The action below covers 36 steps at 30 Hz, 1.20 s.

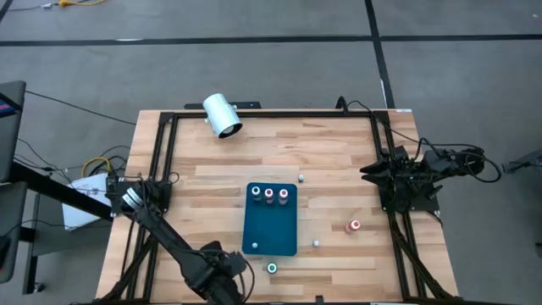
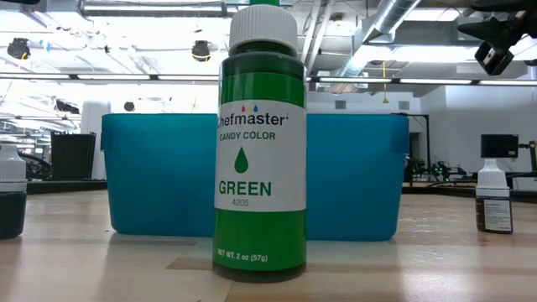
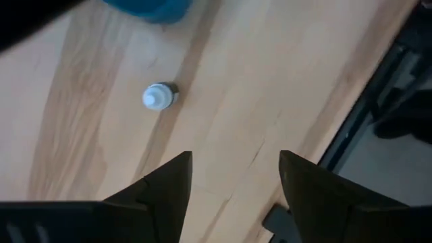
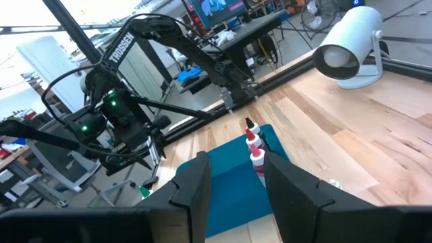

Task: Pick & Place food coloring
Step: Put the small black food coloring bottle into the blue bin

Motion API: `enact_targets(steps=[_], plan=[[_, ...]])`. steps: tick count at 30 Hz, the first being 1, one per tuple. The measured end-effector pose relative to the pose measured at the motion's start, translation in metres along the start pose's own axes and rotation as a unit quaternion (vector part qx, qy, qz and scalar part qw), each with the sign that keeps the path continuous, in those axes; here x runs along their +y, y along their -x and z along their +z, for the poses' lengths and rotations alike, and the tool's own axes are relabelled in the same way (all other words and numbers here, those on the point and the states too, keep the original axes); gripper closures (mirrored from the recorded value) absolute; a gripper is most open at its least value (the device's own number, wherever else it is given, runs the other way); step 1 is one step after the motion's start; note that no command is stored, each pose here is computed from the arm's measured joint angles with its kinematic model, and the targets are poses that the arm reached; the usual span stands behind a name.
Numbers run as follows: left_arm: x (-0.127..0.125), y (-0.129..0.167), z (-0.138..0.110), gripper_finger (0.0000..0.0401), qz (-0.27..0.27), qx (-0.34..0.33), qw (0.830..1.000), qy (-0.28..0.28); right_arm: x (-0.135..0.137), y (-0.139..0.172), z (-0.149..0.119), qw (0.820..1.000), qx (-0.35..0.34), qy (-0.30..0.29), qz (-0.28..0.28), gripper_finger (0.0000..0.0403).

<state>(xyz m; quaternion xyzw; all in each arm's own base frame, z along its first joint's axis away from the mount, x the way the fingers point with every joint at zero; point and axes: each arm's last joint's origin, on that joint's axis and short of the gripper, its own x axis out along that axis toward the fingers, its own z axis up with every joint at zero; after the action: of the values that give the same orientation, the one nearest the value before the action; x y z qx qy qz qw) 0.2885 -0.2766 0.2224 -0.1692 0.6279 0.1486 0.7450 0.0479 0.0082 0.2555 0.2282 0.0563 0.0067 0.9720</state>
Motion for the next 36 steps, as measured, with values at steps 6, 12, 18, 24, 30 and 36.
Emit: enact_targets(steps=[6,12,18,24,30,36], plan=[[-0.003,0.002,-0.011,0.0186,0.013,-0.026,0.999,-0.023,0.000,0.000,0.000,1.000,0.003,0.000,0.005,0.0277],[0.003,0.002,-0.012,0.0186,0.050,-0.050,0.997,-0.030,0.001,0.000,0.000,1.000,0.006,0.000,0.011,0.0277],[0.006,0.002,-0.007,0.0186,0.070,-0.073,0.994,-0.032,0.001,0.000,0.000,1.000,0.006,0.000,0.011,0.0277],[0.012,-0.013,-0.004,0.0186,0.066,-0.049,0.996,-0.026,0.001,0.000,0.000,1.000,0.006,0.000,0.011,0.0277],[0.020,-0.026,0.003,0.0186,0.081,-0.051,0.995,-0.019,0.001,0.000,0.000,1.000,0.006,0.000,0.011,0.0277],[0.019,-0.035,0.006,0.0186,0.055,-0.056,0.997,-0.028,0.001,0.000,0.000,1.000,0.006,0.000,0.011,0.0277]])
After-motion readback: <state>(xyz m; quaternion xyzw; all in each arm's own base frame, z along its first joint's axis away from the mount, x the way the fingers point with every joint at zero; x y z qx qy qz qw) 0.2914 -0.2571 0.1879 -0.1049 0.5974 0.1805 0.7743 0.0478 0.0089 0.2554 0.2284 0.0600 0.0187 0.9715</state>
